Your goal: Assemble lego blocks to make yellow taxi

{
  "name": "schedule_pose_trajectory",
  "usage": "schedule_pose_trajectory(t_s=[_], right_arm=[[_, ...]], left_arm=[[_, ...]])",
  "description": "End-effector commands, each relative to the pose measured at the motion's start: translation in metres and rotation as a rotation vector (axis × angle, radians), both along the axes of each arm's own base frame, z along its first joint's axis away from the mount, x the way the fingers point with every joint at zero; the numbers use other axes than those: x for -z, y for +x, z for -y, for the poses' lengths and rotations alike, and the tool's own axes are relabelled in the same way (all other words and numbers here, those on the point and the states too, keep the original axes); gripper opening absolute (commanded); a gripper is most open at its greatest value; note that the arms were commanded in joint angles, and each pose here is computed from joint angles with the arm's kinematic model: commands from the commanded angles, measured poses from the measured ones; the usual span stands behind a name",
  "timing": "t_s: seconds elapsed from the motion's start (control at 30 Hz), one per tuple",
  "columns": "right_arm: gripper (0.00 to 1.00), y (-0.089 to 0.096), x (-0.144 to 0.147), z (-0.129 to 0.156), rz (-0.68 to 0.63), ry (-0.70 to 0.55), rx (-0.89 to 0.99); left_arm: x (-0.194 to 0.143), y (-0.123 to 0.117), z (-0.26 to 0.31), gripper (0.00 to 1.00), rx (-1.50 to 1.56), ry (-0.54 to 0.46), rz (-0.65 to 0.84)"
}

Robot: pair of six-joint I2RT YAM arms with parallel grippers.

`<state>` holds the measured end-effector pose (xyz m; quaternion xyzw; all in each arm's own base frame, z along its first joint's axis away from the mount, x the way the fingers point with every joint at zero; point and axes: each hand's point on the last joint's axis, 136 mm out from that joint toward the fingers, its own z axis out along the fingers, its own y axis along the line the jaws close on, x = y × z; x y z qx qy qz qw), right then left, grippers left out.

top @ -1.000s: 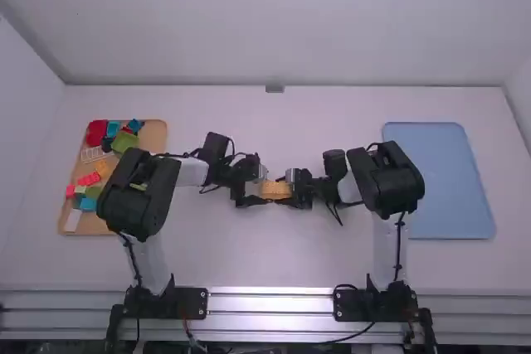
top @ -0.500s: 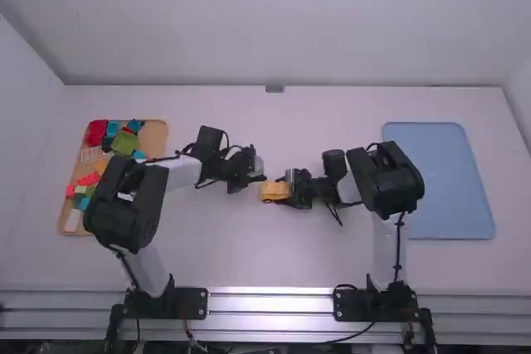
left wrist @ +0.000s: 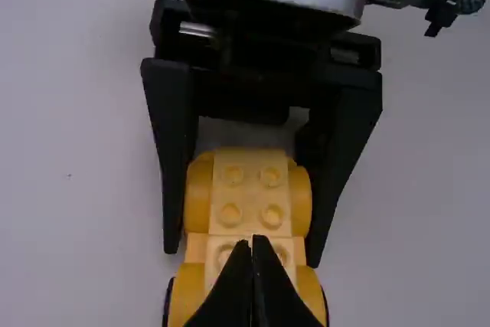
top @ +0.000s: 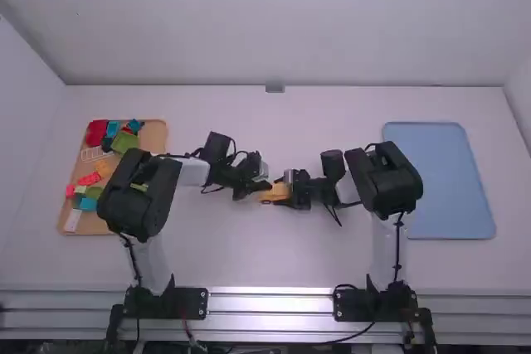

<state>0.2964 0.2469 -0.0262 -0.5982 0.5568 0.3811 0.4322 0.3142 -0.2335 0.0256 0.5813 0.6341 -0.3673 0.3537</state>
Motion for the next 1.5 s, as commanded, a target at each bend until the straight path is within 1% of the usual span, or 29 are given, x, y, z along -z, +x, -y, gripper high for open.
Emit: schedule_pose_trajectory(t_s=[0.0,0.03,0.13,0.17,0.27,0.33,0.47,0.57,0.7,0.77,0.8,0.87,0.9,0.93,0.97,1.03,1.1,1.13,1.17,1.2,1.27,1.3,1.33,1.4,1.47], right_arm=[[0.53,-0.005,0.007,0.002,-0.014,-0.006,-0.004],[0.52,-0.005,0.007,0.002,-0.014,-0.006,-0.004],[0.52,-0.005,0.007,0.002,-0.014,-0.007,-0.004],[0.52,-0.005,0.007,0.002,-0.015,-0.007,-0.004],[0.52,-0.005,0.007,0.002,-0.014,-0.006,-0.004],[0.52,-0.005,0.007,0.002,-0.014,-0.006,-0.004],[0.52,-0.005,0.007,0.002,-0.014,-0.007,-0.003],[0.52,-0.005,0.007,0.002,-0.014,-0.007,-0.003],[0.52,-0.005,0.007,0.002,-0.015,-0.006,-0.003],[0.52,-0.005,0.007,0.002,-0.014,-0.006,-0.003],[0.52,-0.005,0.007,0.002,-0.014,-0.006,-0.003],[0.52,-0.005,0.007,0.002,-0.014,-0.006,-0.004],[0.52,-0.005,0.007,0.002,-0.014,-0.006,-0.004],[0.52,-0.005,0.007,0.002,-0.015,-0.006,-0.003],[0.52,-0.005,0.007,0.002,-0.014,-0.006,-0.003],[0.52,-0.005,0.007,0.002,-0.014,-0.006,-0.003],[0.52,-0.005,0.007,0.002,-0.016,-0.005,-0.004],[0.53,-0.004,0.006,0.002,-0.019,-0.005,0.001],[0.56,-0.004,0.006,0.002,-0.023,-0.002,0.003],[0.58,-0.003,0.005,0.002,-0.024,0.0,0.007],[0.69,0.0,0.003,0.001,-0.028,0.006,0.015],[0.72,0.002,0.001,0.001,-0.028,0.012,0.022],[0.72,0.002,0.001,0.001,-0.028,0.012,0.022],[0.82,0.006,-0.003,-0.001,-0.042,0.025,0.039],[0.87,0.008,-0.006,-0.002,-0.054,0.034,0.05]], left_arm=[[0.022,-0.008,0.007,0.02,0.014,0.042,-0.044],[0.024,-0.009,0.008,0.02,0.016,0.043,-0.044],[0.035,-0.009,0.009,0.02,-0.009,0.106,-0.059],[0.035,-0.009,0.009,0.02,-0.012,0.109,-0.062],[0.046,-0.008,-0.001,0.02,-0.063,0.18,-0.103],[0.05,-0.008,-0.007,0.02,-0.081,0.201,-0.124],[0.051,-0.007,-0.013,0.02,-0.098,0.21,-0.14],[0.046,-0.004,-0.013,0.02,-0.095,0.182,-0.128],[0.026,0.004,-0.003,0.02,-0.065,0.091,-0.079],[0.006,0.015,0.003,0.02,-0.053,0.041,-0.026],[0.004,0.016,0.003,0.02,-0.053,0.038,-0.023],[-0.019,0.025,0.006,0.02,-0.045,0.003,0.013],[-0.021,0.025,0.006,0.02,-0.044,0.001,0.015],[-0.033,0.028,0.009,0.02,-0.036,-0.011,0.03],[-0.035,0.029,0.009,0.02,-0.037,-0.011,0.033],[-0.055,0.037,0.006,0.02,-0.051,-0.01,0.053],[-0.063,0.041,0.004,0.02,-0.064,-0.004,0.062],[-0.072,0.047,-0.002,0.11,-0.092,0.014,0.069],[-0.078,0.051,-0.006,0.41,-0.108,0.026,0.073],[-0.082,0.053,-0.01,1.0,-0.123,0.037,0.075],[-0.092,0.059,-0.02,0.99,-0.156,0.055,0.078],[-0.1,0.062,-0.027,0.99,-0.173,0.056,0.077],[-0.1,0.062,-0.027,0.99,-0.173,0.056,0.077],[-0.122,0.07,-0.048,0.99,-0.262,0.048,0.024],[-0.13,0.075,-0.057,0.99,-0.322,0.045,-0.019]])
